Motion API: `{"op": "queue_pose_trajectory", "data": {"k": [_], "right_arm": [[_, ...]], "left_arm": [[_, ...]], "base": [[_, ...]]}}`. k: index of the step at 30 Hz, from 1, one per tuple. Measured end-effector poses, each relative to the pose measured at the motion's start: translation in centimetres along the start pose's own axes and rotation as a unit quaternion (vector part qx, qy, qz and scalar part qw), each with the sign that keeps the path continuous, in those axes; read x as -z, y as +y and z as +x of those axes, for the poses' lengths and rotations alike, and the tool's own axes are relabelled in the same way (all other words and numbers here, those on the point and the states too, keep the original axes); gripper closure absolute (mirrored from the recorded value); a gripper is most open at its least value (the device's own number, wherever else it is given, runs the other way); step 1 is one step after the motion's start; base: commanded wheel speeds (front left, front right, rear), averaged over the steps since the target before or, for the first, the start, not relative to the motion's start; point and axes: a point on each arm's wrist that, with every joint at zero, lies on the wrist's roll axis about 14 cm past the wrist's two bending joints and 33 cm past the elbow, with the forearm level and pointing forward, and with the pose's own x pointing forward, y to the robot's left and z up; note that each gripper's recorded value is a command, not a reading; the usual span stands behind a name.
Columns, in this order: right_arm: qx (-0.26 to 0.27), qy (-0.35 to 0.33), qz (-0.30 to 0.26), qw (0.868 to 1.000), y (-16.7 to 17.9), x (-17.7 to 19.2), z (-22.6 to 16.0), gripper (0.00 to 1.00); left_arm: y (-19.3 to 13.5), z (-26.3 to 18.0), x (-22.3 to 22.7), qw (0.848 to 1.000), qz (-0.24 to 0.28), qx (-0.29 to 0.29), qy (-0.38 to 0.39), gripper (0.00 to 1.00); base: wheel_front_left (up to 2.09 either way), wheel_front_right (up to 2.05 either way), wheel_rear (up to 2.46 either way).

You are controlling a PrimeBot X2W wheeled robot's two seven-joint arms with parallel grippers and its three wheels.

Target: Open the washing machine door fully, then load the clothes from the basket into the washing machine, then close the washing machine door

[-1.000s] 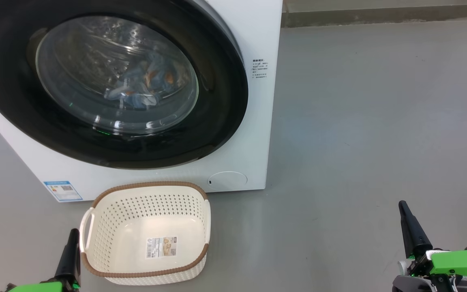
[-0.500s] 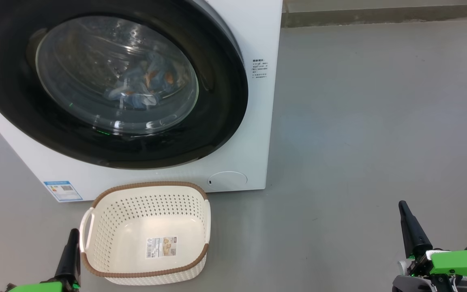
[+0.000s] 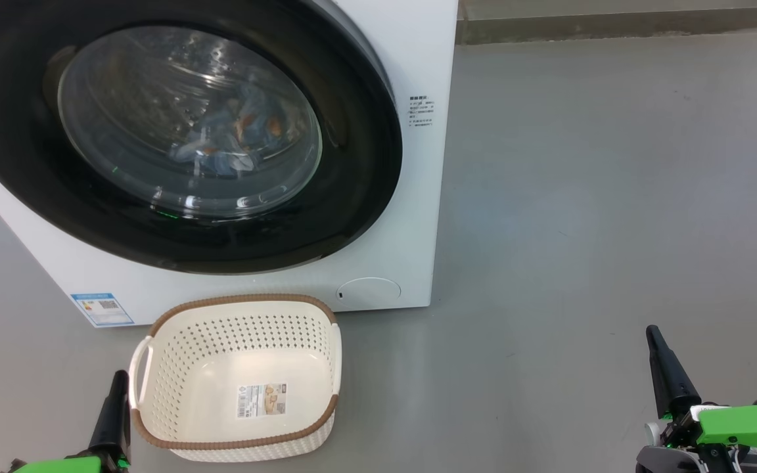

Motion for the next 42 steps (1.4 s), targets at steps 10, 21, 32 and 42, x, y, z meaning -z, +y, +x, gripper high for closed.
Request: {"op": "queue_pose_trajectory", "data": {"k": [10,21,32,42], "right_arm": [[0.000,0.000,0.000,1.000,0.00,-0.01,0.00,1.00],[0.000,0.000,0.000,1.000,0.00,-0.01,0.00,1.00],[0.000,0.000,0.000,1.000,0.00,-0.01,0.00,1.00],[0.000,0.000,0.000,1.000,0.00,-0.01,0.00,1.00]], "left_arm": [[0.00,0.00,0.00,1.000,0.000,0.000,0.000,1.00],[0.00,0.00,0.00,1.000,0.000,0.000,0.000,1.00],[0.00,0.00,0.00,1.000,0.000,0.000,0.000,1.00],[0.00,0.00,0.00,1.000,0.000,0.000,0.000,1.00]], "base": [[0.00,0.00,0.00],[0.00,0.00,0.00],[0.00,0.00,0.00],[0.00,0.00,0.00]]}}
